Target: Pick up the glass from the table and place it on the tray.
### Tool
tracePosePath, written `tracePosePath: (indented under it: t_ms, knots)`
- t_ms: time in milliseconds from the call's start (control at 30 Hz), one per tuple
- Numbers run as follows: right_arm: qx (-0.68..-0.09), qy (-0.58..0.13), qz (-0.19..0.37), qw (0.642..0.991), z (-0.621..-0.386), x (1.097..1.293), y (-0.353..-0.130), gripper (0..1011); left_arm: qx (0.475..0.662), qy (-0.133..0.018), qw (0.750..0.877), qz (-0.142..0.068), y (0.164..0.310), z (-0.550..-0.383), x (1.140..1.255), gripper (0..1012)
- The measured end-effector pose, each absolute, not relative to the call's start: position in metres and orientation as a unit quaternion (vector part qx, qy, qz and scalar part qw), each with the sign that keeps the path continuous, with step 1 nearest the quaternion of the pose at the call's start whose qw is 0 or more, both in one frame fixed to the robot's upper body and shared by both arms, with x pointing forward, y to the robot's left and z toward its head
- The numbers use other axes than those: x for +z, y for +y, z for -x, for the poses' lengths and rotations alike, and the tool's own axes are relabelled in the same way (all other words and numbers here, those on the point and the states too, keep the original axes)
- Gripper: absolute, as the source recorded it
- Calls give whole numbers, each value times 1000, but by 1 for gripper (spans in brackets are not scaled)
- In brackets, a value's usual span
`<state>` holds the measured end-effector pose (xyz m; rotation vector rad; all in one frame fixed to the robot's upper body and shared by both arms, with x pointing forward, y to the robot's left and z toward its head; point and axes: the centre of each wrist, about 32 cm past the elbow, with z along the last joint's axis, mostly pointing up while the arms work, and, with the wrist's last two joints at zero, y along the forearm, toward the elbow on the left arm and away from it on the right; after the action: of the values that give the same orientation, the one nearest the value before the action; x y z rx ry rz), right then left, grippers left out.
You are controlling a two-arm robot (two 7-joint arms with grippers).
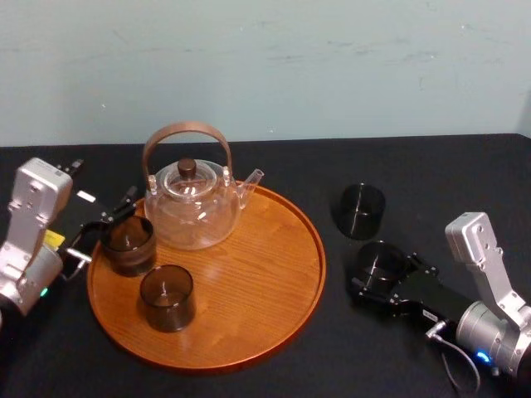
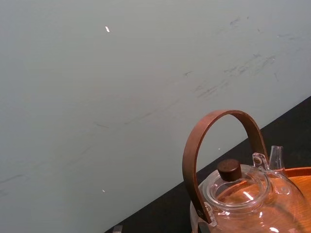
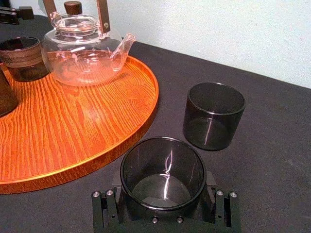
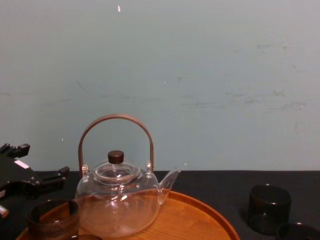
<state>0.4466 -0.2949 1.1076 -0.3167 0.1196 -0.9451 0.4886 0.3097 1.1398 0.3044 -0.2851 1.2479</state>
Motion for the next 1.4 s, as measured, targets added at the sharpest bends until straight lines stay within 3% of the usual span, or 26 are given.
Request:
tracePosePath:
  t_ms: [467, 667, 1067, 1400]
  knots:
    - [-453, 56, 152, 877, -446, 1108, -295, 999, 580, -132, 791, -141, 310, -489, 1140, 1001]
    - [-453, 56, 152, 877, -446, 1108, -295, 904, 580, -132, 791, -141, 310, -489, 1140, 1001]
    - [-453, 55, 148, 877, -445, 1109, -296, 904, 580, -132, 791, -141, 310, -489, 1140, 1001]
    - [-428, 31, 127, 894, -442, 1122, -284, 905, 580, -132, 791, -141, 310, -489, 1140, 1001]
